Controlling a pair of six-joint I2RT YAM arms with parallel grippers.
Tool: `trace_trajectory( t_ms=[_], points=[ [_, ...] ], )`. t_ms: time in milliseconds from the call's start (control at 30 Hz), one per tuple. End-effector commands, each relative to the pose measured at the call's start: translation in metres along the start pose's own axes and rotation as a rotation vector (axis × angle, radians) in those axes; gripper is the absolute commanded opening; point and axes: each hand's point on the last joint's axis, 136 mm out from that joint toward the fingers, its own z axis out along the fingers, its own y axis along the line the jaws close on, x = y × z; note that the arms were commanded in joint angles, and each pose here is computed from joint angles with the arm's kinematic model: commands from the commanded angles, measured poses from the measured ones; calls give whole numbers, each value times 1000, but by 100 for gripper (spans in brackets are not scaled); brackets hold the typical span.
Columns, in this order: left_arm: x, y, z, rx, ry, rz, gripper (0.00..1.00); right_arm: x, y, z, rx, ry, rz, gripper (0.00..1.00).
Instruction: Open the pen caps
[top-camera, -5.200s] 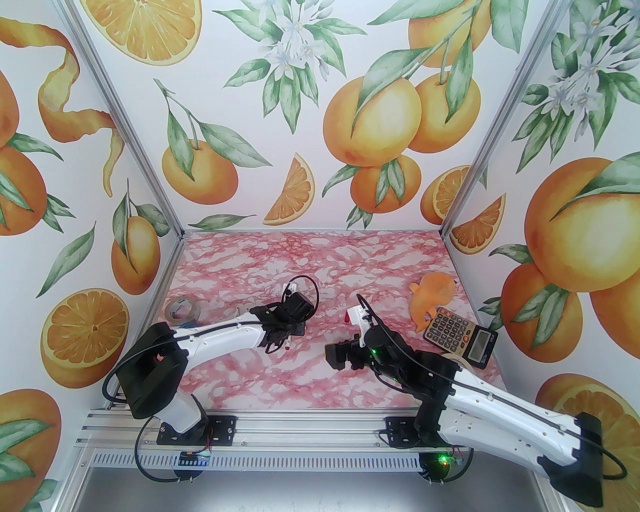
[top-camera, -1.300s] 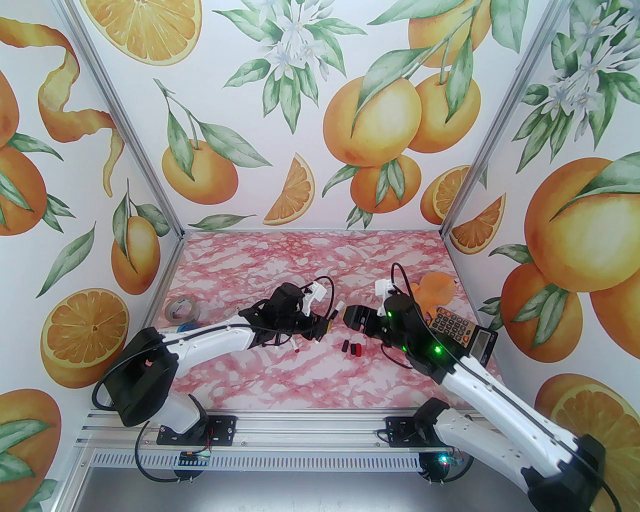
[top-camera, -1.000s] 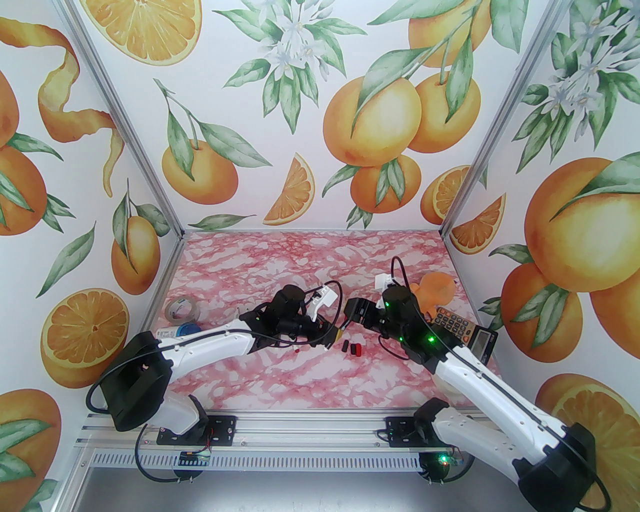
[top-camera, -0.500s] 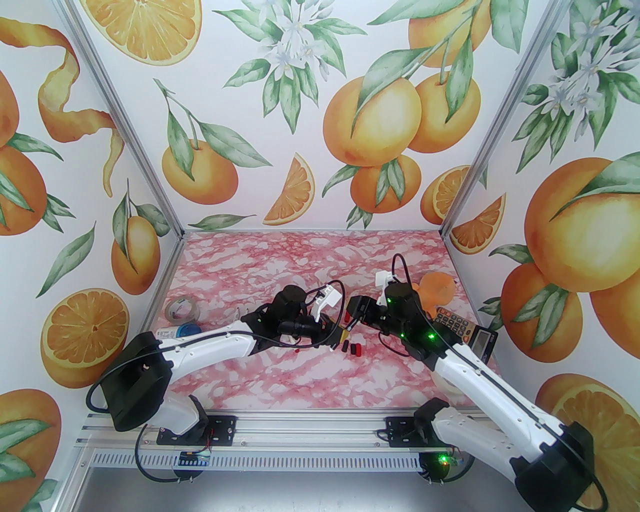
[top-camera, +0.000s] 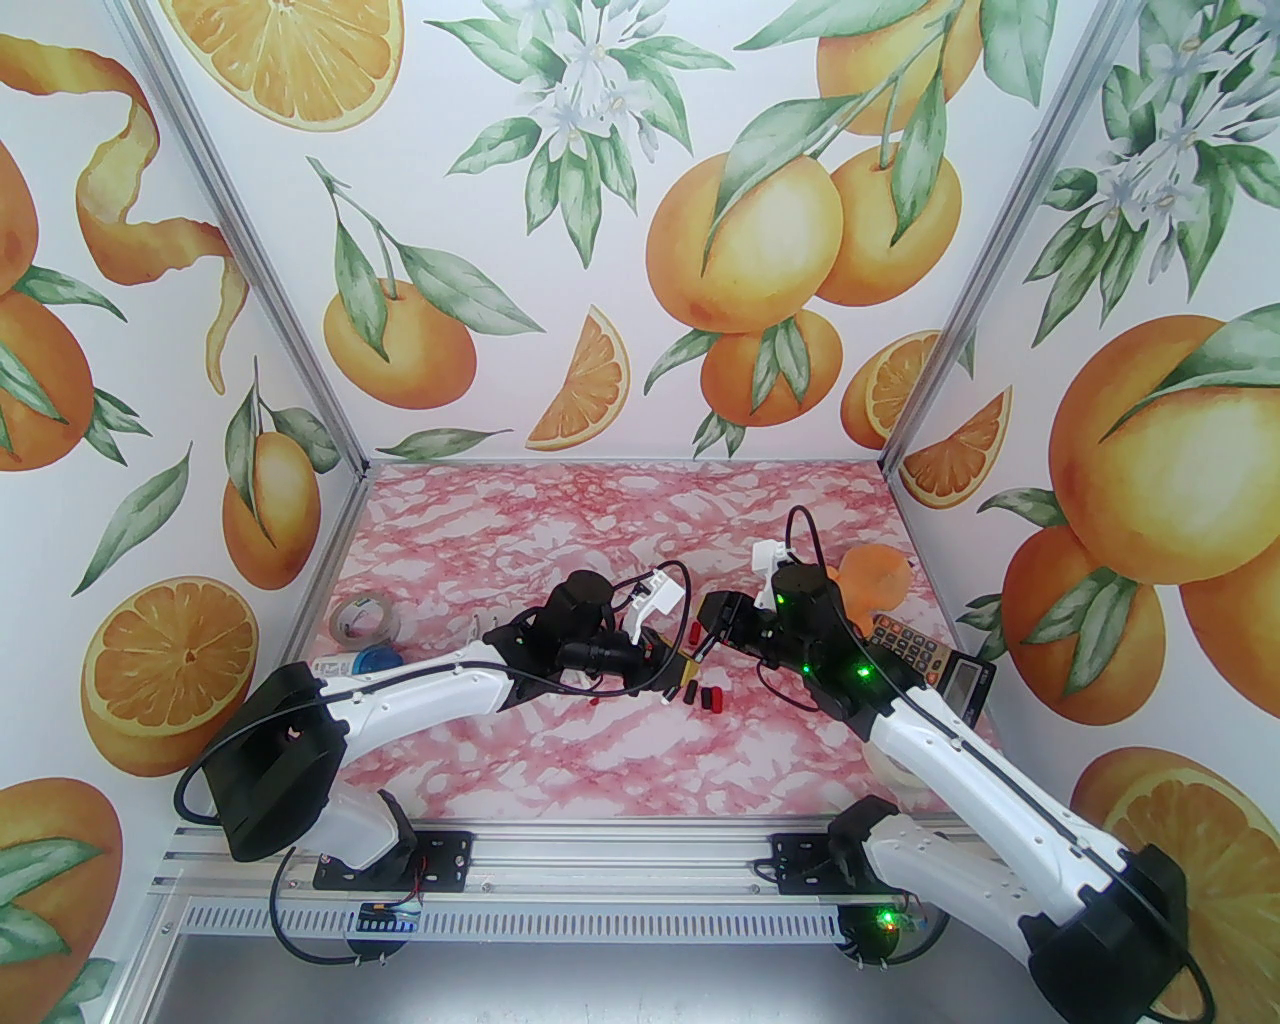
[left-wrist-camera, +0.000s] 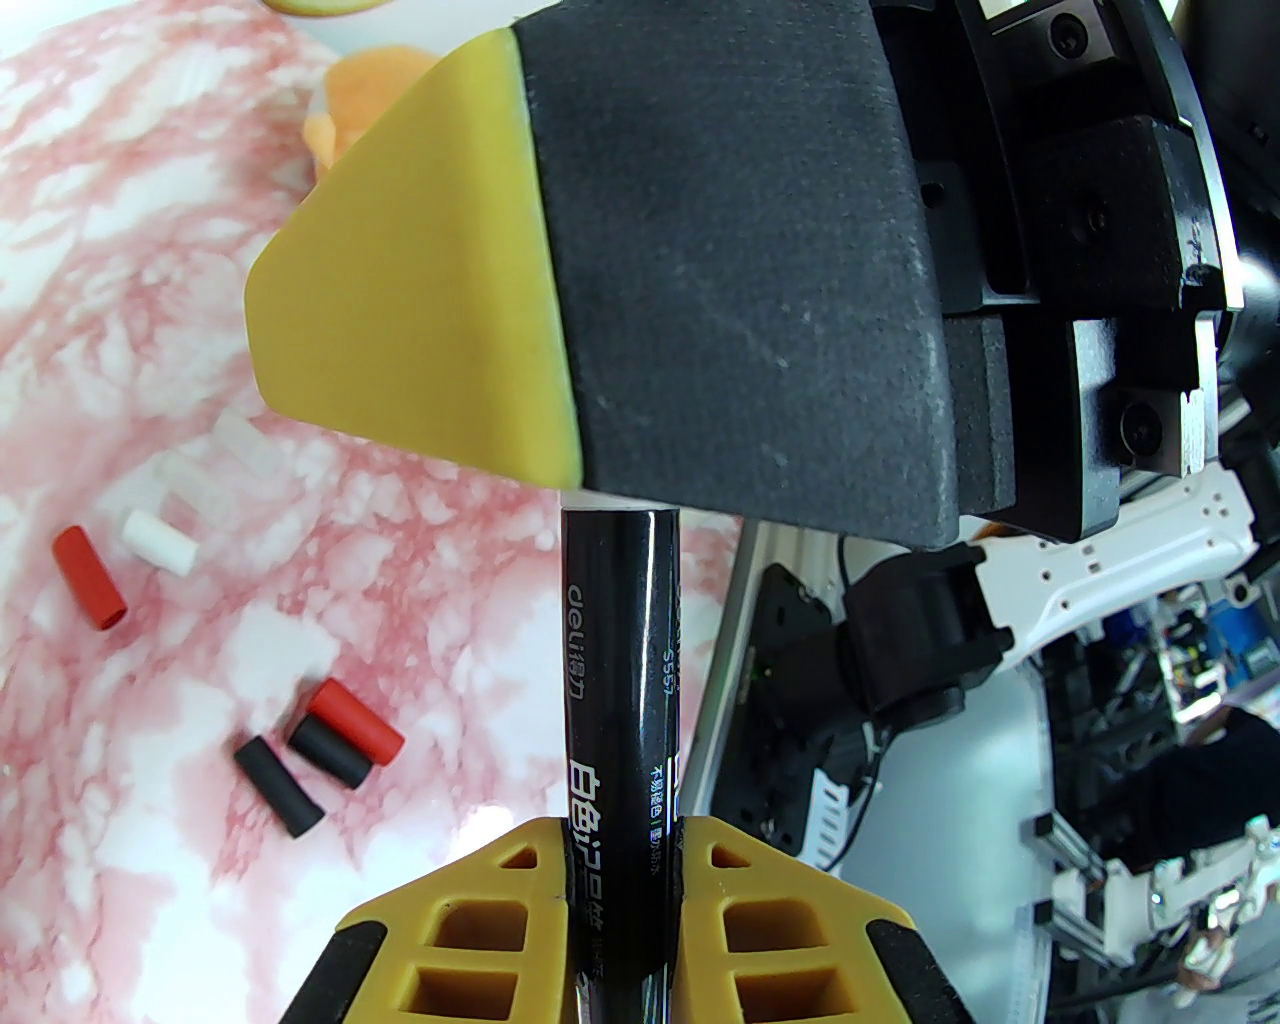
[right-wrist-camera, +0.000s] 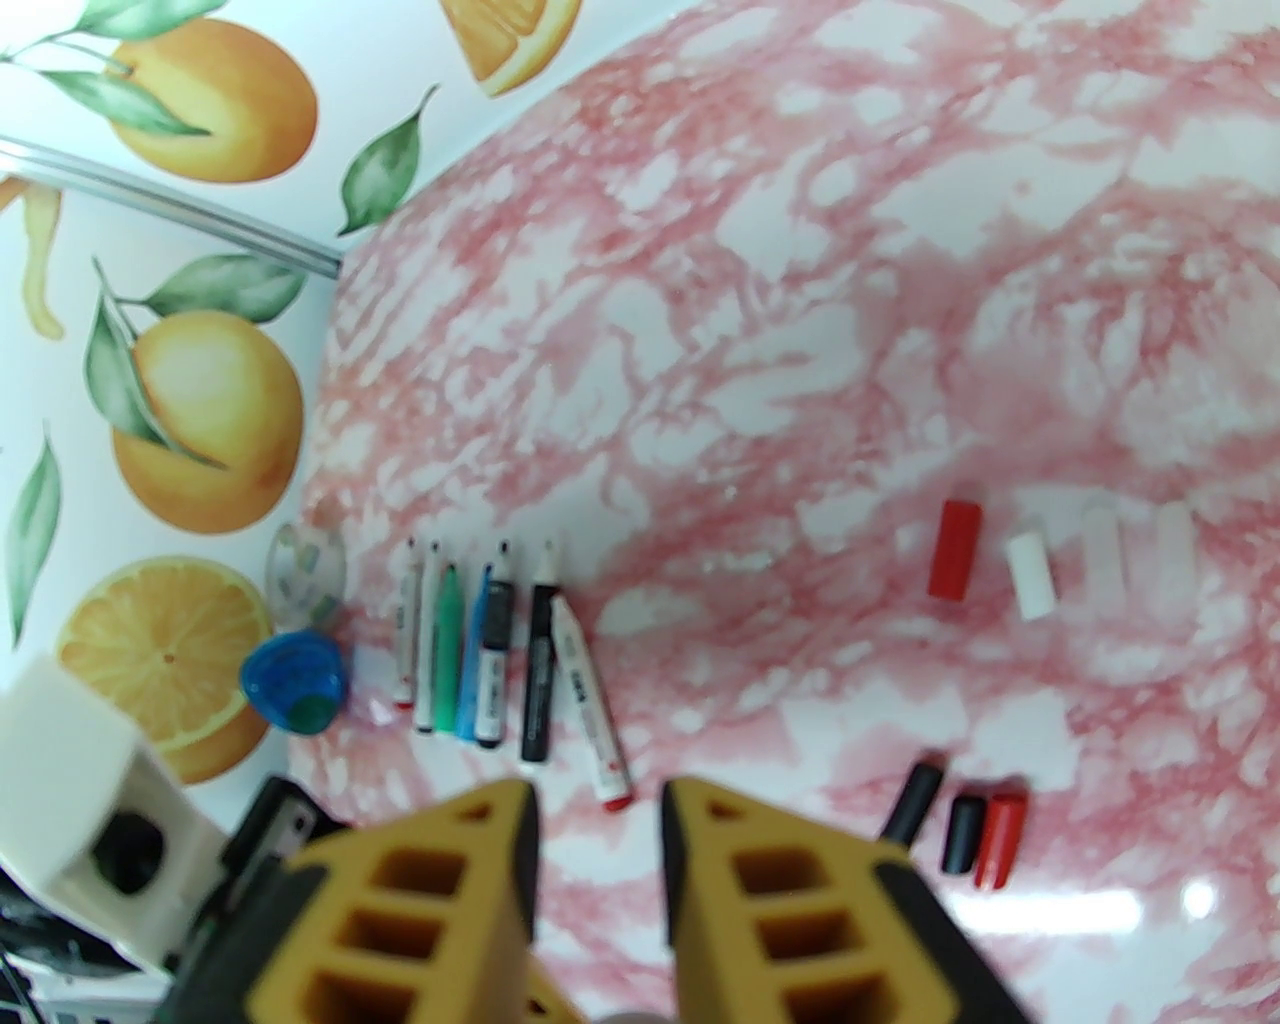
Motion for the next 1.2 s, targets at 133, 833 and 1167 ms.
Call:
trace_trajectory(
  t_ms=[133, 833, 1167],
  points=[
    [-10, -8, 1, 25, -27, 32, 16, -3, 10, -4, -48, -8, -2, 22],
    [-16, -9, 7, 25, -77, 10, 32, -12, 23, -15, -86, -45, 11, 11],
    [-16, -16, 18, 52, -84, 10, 34, -13, 26, -19, -112, -56, 24, 10]
  ],
)
